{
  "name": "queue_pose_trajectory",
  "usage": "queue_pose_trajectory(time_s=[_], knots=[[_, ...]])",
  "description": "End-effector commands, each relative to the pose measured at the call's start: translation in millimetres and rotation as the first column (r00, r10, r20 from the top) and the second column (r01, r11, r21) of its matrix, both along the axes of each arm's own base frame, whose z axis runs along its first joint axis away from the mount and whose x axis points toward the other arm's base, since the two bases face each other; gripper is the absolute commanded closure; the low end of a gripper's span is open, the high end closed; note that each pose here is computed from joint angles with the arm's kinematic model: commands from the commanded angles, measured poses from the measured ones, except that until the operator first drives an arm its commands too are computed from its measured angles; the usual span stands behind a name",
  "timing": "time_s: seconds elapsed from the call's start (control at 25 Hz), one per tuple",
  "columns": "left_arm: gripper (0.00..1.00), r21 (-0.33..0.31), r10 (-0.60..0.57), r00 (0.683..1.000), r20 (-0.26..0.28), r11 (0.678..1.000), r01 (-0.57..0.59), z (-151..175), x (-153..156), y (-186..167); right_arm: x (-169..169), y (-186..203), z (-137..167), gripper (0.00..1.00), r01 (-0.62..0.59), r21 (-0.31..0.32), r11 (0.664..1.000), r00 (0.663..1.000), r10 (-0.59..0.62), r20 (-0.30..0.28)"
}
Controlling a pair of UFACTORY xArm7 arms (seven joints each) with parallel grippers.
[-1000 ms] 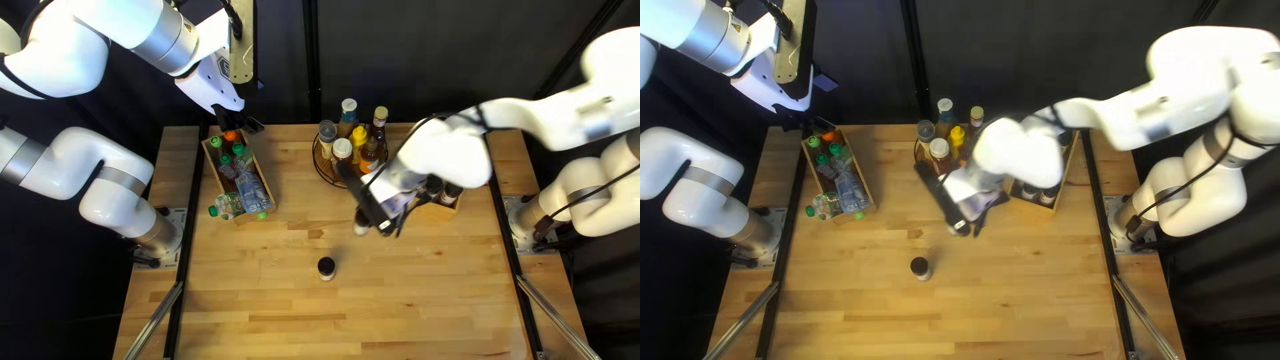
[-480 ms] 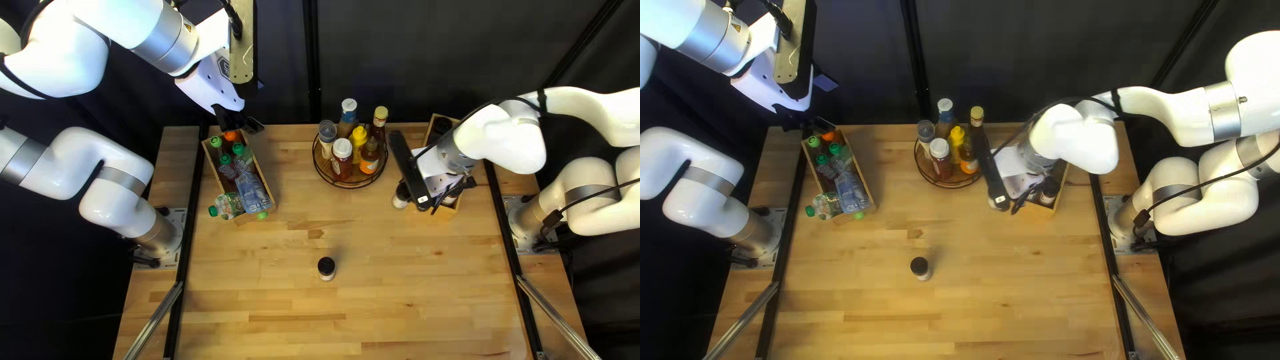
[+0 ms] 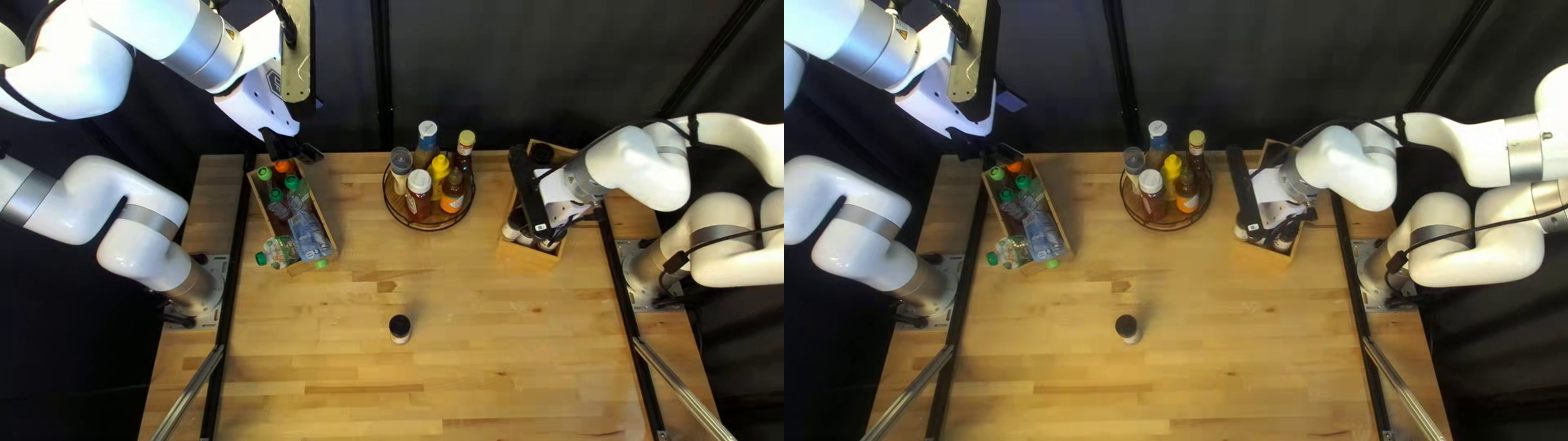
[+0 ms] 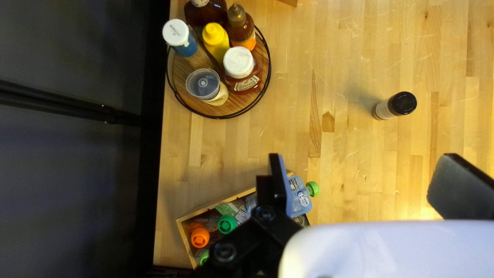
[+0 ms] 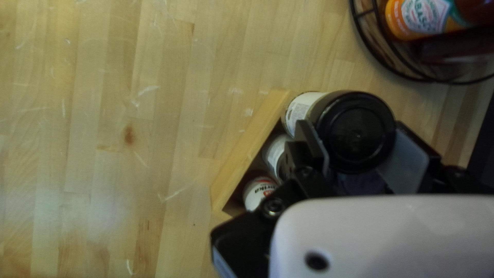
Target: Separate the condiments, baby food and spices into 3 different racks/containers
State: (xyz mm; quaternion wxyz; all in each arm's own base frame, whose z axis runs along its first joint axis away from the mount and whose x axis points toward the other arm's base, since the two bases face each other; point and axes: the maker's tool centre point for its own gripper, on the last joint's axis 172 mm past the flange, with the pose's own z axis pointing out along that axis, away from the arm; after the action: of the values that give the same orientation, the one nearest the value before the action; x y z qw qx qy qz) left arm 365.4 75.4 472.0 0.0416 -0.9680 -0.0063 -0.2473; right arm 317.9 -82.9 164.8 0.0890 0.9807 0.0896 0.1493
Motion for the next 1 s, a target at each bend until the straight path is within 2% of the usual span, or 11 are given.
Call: queue_pose_trajectory(time_s=[0.04, 0.72, 0.76, 0.8, 0.84, 0.88, 0.92, 1.0], knots=[[0.00, 0.000, 0.000, 1.000, 0.000, 1.000, 0.000, 0, 0, 0, -1, 1, -1, 1.00, 0.022, -0.025, 0.999, 1.000, -0.023, -0.020], [0.00, 0.000, 0.000, 1.000, 0.000, 1.000, 0.000, 0, 0, 0, 5, 5, -22, 0.98, 0.030, -0.011, 0.999, 0.999, -0.031, -0.040], [0.00, 0.000, 0.000, 1.000, 0.000, 1.000, 0.000, 0, 0, 0, 4, 4, -24, 0.93, 0.032, -0.008, 0.999, 0.999, -0.032, -0.041], [0.00, 0.000, 0.000, 1.000, 0.000, 1.000, 0.000, 0, 0, 0, 4, 4, -25, 0.70, 0.033, -0.005, 0.999, 0.999, -0.033, -0.042], [0.00, 0.000, 0.000, 1.000, 0.000, 1.000, 0.000, 0, 0, 0, 4, 4, -26, 0.16, 0.034, -0.003, 0.999, 0.999, -0.034, -0.042], [0.00, 0.000, 0.000, 1.000, 0.000, 1.000, 0.000, 0, 0, 0, 5, 5, -25, 0.04, 0.034, 0.000, 0.999, 0.999, -0.034, -0.041], [0.00, 0.000, 0.000, 1.000, 0.000, 1.000, 0.000, 0, 0, 0, 5, 6, -23, 0.00, 0.032, 0.004, 0.999, 0.999, -0.032, -0.040], [0.00, 0.000, 0.000, 1.000, 0.000, 1.000, 0.000, 0, 0, 0, 7, 9, -16, 0.00, 0.028, 0.007, 1.000, 0.999, -0.028, -0.036]])
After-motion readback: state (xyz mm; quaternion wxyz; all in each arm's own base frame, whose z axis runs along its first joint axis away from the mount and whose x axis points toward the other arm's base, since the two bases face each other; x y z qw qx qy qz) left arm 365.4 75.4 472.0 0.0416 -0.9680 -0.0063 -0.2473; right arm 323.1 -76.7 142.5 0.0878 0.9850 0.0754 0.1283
